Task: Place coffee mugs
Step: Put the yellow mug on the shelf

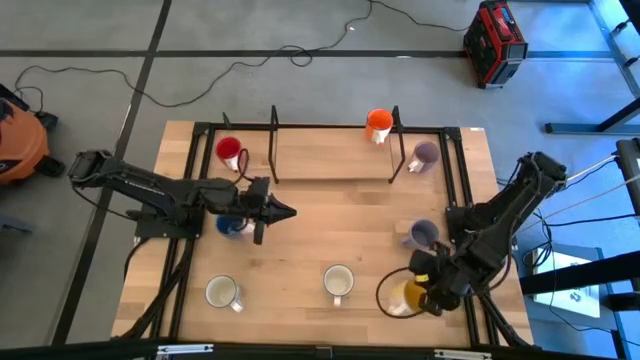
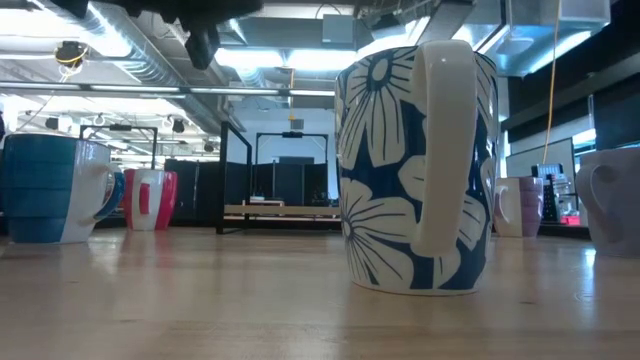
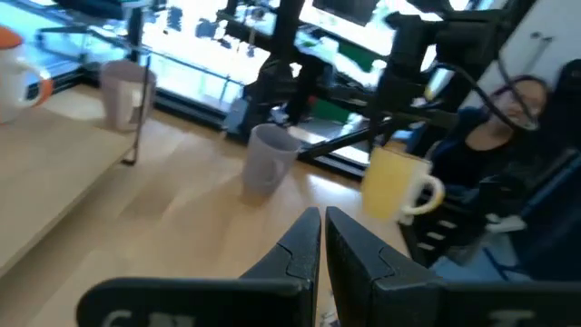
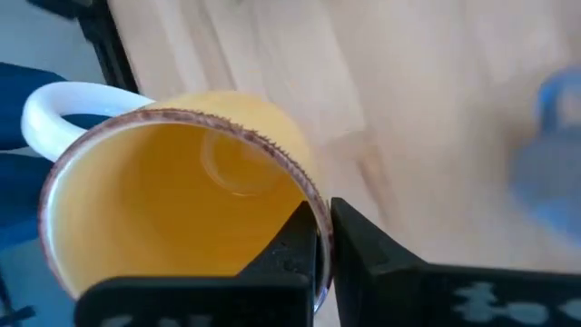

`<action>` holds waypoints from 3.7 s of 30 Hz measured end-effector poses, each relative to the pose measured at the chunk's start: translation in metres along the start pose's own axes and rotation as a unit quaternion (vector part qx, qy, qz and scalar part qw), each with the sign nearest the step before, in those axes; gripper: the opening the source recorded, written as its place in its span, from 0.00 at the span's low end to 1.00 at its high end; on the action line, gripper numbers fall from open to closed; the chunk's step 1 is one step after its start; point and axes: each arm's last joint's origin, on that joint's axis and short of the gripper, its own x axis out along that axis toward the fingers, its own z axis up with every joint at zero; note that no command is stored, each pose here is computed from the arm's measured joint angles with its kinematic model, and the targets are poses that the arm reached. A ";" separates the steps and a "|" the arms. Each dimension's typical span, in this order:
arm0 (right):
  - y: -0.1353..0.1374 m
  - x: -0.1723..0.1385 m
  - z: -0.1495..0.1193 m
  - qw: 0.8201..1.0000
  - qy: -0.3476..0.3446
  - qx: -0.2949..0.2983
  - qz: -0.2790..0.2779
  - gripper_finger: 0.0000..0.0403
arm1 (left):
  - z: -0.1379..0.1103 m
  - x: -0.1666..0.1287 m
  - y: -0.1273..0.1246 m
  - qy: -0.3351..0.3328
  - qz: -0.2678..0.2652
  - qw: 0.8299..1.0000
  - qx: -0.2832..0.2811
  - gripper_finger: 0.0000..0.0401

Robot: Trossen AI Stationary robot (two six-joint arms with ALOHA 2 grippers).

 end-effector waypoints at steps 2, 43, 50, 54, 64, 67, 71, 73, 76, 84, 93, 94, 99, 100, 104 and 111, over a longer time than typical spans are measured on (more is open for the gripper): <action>-0.005 -0.005 0.014 1.000 -0.008 -0.007 -0.013 0.01 | 0.005 -0.005 0.003 -0.002 -0.005 1.000 -0.002 0.04; -0.116 0.053 0.194 0.974 0.080 -0.188 -0.099 0.00 | 0.020 -0.017 0.034 0.017 -0.024 1.000 0.000 0.04; -0.122 0.061 0.200 0.974 0.081 -0.189 -0.096 0.00 | 0.020 -0.017 0.034 0.018 -0.023 1.000 0.001 0.04; -0.127 0.062 0.202 0.975 0.085 -0.184 -0.093 0.00 | 0.019 -0.017 0.034 0.022 -0.021 1.000 0.004 0.04; -0.129 0.070 0.207 0.972 0.074 -0.203 -0.087 0.00 | 0.019 -0.017 0.034 0.022 -0.021 0.999 0.024 0.04; -0.130 0.077 0.208 0.970 0.085 -0.209 -0.087 0.00 | 0.019 -0.017 0.034 0.022 -0.021 0.999 0.026 0.04; -0.131 0.085 0.209 0.968 0.096 -0.215 -0.087 0.00 | 0.019 -0.017 0.034 0.021 -0.021 0.999 0.027 0.04; -0.132 0.086 0.209 0.969 0.098 -0.210 -0.088 0.01 | 0.019 -0.017 0.034 0.022 -0.020 0.999 0.031 0.04; -0.131 0.089 0.212 0.974 0.083 -0.190 -0.089 0.06 | 0.019 -0.017 0.034 0.021 -0.021 0.999 0.043 0.04; -0.127 0.084 0.219 0.976 0.065 -0.190 -0.085 0.25 | 0.019 -0.017 0.034 0.019 -0.021 0.998 0.052 0.04; -0.114 0.051 0.238 0.979 0.032 -0.182 -0.082 0.42 | 0.019 -0.017 0.035 0.020 -0.021 0.998 0.053 0.04; -0.113 0.047 0.240 0.980 0.030 -0.181 -0.081 0.43 | 0.019 -0.017 0.035 0.021 -0.021 0.998 0.053 0.04; -0.110 0.033 0.240 0.982 0.045 -0.161 -0.085 0.42 | 0.019 -0.017 0.035 0.021 -0.021 0.998 0.053 0.04; -0.110 0.031 0.239 0.984 0.049 -0.151 -0.086 0.42 | 0.019 -0.017 0.035 0.021 -0.021 0.998 0.053 0.04; -0.101 0.020 0.230 0.989 0.052 -0.109 -0.089 0.42 | 0.018 -0.017 0.035 0.029 -0.020 0.998 0.052 0.04; -0.094 0.025 0.201 0.990 0.062 -0.001 -0.123 0.42 | 0.013 -0.019 0.036 0.054 -0.016 0.997 0.047 0.04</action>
